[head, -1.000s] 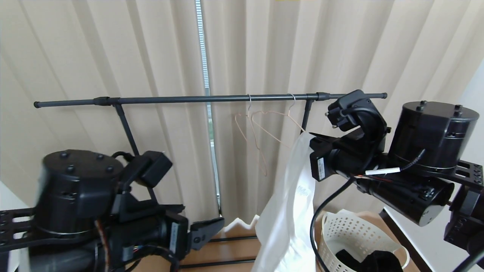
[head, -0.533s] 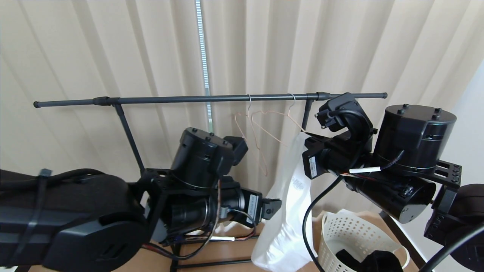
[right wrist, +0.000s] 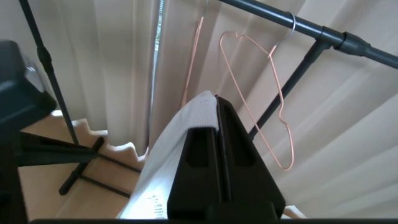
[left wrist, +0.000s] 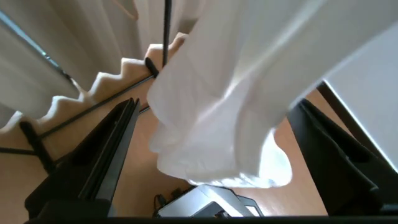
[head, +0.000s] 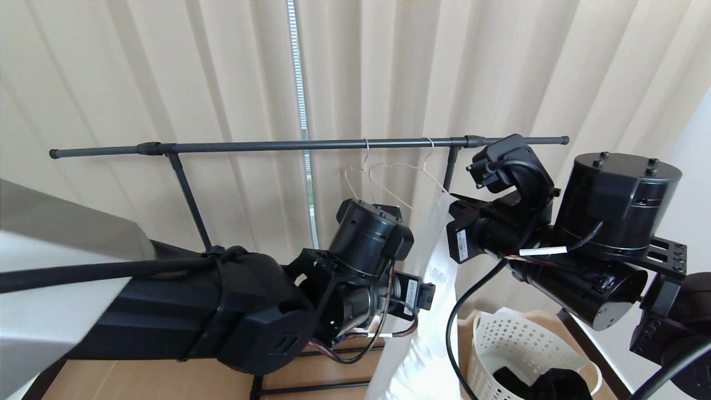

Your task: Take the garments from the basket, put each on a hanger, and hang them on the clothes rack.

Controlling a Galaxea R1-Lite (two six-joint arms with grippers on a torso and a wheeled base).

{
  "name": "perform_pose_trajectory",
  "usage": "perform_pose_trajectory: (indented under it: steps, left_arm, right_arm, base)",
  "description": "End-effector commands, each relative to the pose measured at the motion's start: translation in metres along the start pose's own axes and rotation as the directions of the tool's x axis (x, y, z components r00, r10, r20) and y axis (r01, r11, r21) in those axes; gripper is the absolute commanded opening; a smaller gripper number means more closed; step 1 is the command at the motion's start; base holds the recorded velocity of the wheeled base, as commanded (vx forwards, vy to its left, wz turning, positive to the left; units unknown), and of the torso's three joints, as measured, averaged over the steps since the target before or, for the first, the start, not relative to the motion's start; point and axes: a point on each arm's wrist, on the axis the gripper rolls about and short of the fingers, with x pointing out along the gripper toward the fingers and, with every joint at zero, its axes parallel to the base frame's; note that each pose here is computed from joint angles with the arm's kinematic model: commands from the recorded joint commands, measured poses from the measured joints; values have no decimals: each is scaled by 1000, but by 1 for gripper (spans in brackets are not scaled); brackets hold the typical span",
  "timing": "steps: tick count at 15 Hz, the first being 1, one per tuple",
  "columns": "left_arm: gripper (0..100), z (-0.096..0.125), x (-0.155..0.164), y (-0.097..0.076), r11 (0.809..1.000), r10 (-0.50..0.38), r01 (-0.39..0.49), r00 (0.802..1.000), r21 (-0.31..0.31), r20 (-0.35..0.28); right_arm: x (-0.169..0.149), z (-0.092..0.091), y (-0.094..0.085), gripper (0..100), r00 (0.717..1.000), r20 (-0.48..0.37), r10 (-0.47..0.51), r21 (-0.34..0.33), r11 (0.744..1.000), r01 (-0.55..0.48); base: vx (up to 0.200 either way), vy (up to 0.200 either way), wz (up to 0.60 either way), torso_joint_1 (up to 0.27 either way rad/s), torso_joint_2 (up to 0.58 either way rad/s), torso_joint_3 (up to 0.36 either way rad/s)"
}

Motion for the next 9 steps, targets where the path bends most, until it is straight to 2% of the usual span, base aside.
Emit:
perform_pose_trajectory:
  steps: [1,3,6,9]
  left_arm:
    - [100,-10,15,1,999,52,-51,998,8,-28]
    - [100,-17,19,3,995,103,-102,994,17,-37]
    - [100,-30,18,8,990,136,-134,988,31,-71]
    - [100,-35,10,13,987,161,-158,984,36,-80]
  right_arm:
    - [-5,4,-1,0,1000,15,3,5,1000,-3]
    - [-6,5,-1,0,1000,21,5,7,1000,-5]
    - [-10,10,-3,0,999,36,2,13,1000,-3]
    - [-11,11,-5,0,999,41,-2,14,1000,1]
  base:
    - [0,0,0,0,0,0]
    - [0,0,0,0,0,0]
    - [0,0,0,0,0,0]
    - [0,0,0,0,0,0]
